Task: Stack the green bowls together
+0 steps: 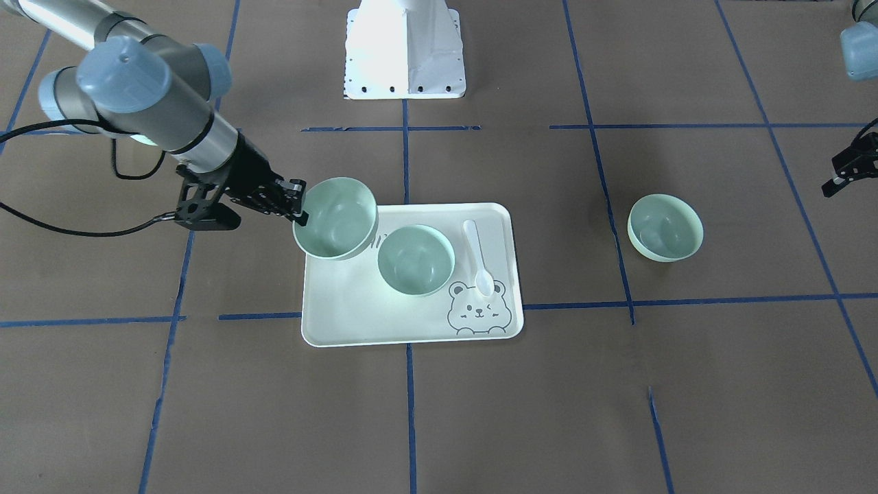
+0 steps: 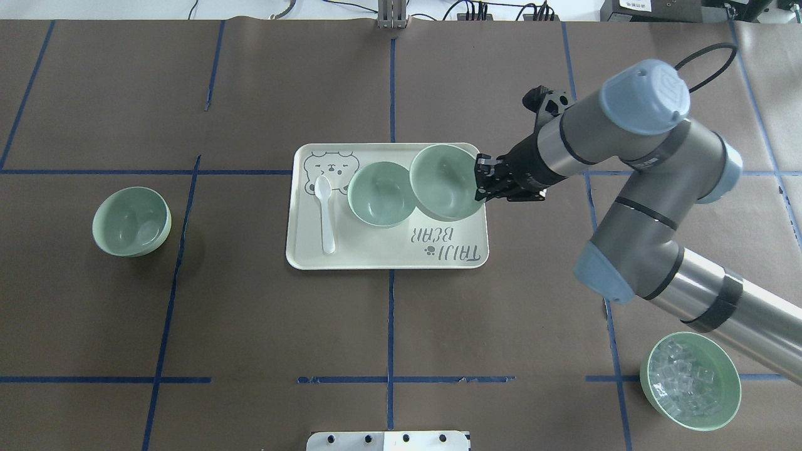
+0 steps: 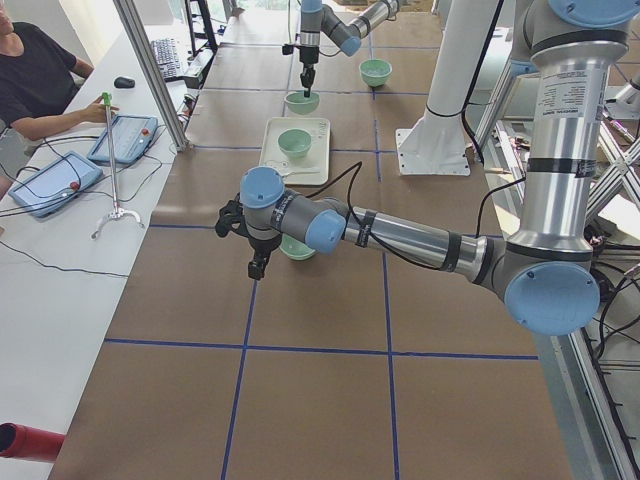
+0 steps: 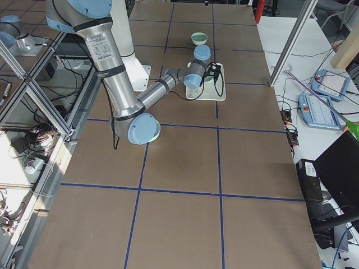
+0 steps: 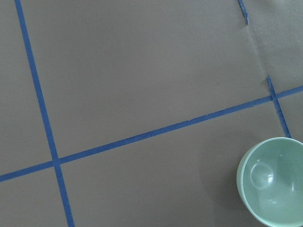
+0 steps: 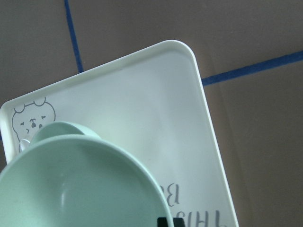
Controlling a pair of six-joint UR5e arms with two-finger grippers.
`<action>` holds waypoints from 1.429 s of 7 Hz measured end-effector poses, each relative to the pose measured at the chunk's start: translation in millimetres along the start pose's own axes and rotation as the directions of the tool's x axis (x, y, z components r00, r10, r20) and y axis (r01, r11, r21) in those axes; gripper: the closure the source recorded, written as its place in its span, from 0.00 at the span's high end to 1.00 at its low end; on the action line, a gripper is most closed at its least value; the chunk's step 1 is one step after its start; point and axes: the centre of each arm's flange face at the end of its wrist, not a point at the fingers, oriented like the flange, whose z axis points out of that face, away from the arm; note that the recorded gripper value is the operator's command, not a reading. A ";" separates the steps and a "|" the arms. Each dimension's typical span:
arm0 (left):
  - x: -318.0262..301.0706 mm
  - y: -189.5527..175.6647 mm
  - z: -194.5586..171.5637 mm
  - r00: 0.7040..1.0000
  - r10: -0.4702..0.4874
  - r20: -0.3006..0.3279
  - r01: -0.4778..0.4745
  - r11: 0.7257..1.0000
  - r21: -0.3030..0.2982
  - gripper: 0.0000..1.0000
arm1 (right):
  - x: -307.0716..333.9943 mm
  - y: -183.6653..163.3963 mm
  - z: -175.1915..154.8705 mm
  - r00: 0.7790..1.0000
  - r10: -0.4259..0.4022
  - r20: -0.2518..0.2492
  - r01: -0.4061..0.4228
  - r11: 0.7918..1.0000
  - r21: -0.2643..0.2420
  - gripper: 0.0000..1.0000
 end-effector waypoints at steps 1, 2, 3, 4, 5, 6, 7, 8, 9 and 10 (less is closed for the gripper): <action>3.0 -0.5 2.0 1.000 -0.009 -0.002 0.009 1.000 0.002 1.00 | -33.9 10.3 18.3 1.000 0.019 -0.024 -0.018 1.000 0.022 0.00; 4.0 -0.6 2.8 1.000 -0.013 -0.002 0.013 1.000 0.004 1.00 | -54.5 15.4 34.9 0.998 0.031 -0.047 -0.029 0.999 0.046 0.00; 4.2 -0.6 2.9 1.000 -0.013 -0.001 0.013 1.000 0.005 1.00 | -67.1 15.1 47.3 0.997 0.039 -0.063 -0.035 0.997 0.064 0.00; 4.3 -0.4 3.0 1.000 -0.013 0.000 0.013 1.000 0.005 1.00 | -76.9 13.1 56.1 0.996 0.045 -0.072 -0.040 0.997 0.072 0.00; 4.1 -0.2 3.1 1.000 -0.012 0.001 0.012 1.000 0.006 1.00 | -81.4 11.2 61.2 0.996 0.048 -0.078 -0.042 0.996 0.078 0.00; 4.0 -0.1 3.2 1.000 -0.012 0.001 0.012 1.000 0.006 1.00 | -82.7 10.6 65.6 0.995 0.049 -0.084 -0.042 0.996 0.083 0.00; 4.0 0.0 3.1 1.000 -0.012 0.001 0.012 1.000 0.006 1.00 | -81.7 12.2 69.4 0.995 0.048 -0.089 -0.041 0.996 0.083 0.00; 3.9 0.0 3.2 1.000 -0.012 0.002 0.012 1.000 0.006 1.00 | -81.0 13.7 71.5 0.995 0.047 -0.092 -0.040 0.996 0.082 0.99; 3.9 0.0 3.3 1.000 -0.011 0.002 0.011 1.000 0.006 1.00 | -80.3 15.1 73.2 0.994 0.046 -0.094 -0.038 0.996 0.081 1.00; 3.8 0.0 3.3 1.000 -0.011 0.002 0.011 1.000 0.006 1.00 | -79.2 16.8 76.3 0.994 0.044 -0.099 -0.036 0.996 0.087 1.00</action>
